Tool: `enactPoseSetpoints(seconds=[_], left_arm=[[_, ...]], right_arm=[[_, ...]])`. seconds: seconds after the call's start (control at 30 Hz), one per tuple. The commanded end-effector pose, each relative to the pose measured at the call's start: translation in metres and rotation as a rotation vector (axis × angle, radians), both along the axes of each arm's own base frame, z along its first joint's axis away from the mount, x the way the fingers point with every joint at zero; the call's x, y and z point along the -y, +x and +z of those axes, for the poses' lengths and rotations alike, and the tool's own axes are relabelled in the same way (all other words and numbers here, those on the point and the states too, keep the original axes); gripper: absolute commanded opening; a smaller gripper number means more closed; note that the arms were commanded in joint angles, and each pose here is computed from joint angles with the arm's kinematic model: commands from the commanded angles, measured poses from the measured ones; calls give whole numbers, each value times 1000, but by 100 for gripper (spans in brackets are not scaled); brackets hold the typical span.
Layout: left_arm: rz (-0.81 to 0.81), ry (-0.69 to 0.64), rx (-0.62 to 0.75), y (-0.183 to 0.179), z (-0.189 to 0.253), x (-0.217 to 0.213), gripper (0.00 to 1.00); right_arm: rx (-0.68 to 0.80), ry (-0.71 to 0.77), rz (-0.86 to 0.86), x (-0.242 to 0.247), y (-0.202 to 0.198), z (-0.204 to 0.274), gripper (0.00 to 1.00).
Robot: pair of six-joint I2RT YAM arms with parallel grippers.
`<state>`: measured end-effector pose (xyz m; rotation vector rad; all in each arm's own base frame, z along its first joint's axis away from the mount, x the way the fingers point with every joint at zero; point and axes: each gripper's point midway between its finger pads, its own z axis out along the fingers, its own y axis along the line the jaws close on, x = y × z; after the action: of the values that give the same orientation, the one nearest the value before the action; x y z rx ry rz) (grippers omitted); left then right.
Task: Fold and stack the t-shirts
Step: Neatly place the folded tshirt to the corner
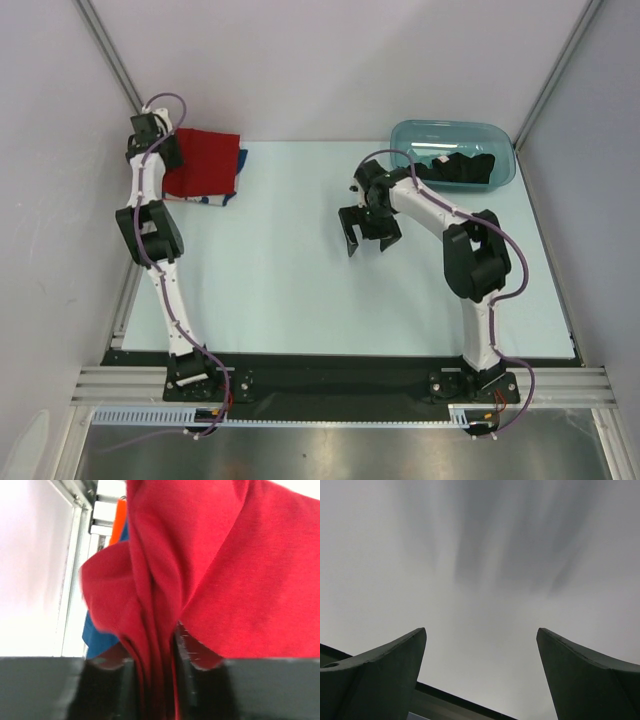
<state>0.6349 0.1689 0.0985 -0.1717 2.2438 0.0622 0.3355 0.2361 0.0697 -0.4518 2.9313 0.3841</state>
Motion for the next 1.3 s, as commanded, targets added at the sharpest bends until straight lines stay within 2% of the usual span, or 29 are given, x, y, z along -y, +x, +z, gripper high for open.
enactPoseSetpoints(seconds=[0.0, 0.1, 0.13, 0.17, 0.27, 0.37, 0.43, 0.47, 0.57, 0.6, 0.7, 0.73, 0.77, 0.9, 1.07, 1.27], left_arm=[[53, 11, 133, 20, 32, -20, 36], [201, 90, 176, 19, 51, -48, 48], [220, 105, 192, 19, 58, -53, 67], [253, 103, 228, 17, 77, -53, 71], [356, 144, 340, 10, 131, -61, 73], [371, 95, 429, 3, 173, -51, 74], [348, 76, 452, 3, 183, -41, 74], [338, 57, 456, 4, 185, -36, 73], [253, 9, 425, 8, 176, -14, 60], [236, 11, 406, 8, 167, -8, 49], [175, 4, 392, 16, 145, 6, 39], [162, -5, 385, 21, 134, 9, 29], [165, -24, 388, 25, 128, 11, 26], [138, -106, 477, 48, 117, 16, 0], [206, -194, 490, 70, 73, 0, 0], [291, -345, 477, 70, 26, -38, 0]], right_arm=[[-16, 7, 4, -14, 0, 5, 100], [-32, 5, 12, -22, -3, 1, 100], [-34, 2, 16, -24, -5, 1, 100], [-34, 3, 19, -26, -7, 1, 100], [-40, 0, 18, -27, -13, -3, 100], [-25, 19, 9, -29, -16, -1, 100], [-26, 27, 9, -28, -22, -1, 100], [-15, 35, 10, -29, -22, -1, 100], [-11, 47, 1, -27, -28, -3, 100], [-10, 51, -6, -27, -30, -3, 100], [-12, 55, -5, -23, -37, -6, 100], [-20, 48, -5, -19, -41, -9, 100], [-22, 44, -6, -17, -42, -9, 100], [-41, 29, -15, -12, -43, -13, 100], [-43, 26, -3, -19, -30, -10, 100], [-67, 5, -6, -21, -25, -13, 100]])
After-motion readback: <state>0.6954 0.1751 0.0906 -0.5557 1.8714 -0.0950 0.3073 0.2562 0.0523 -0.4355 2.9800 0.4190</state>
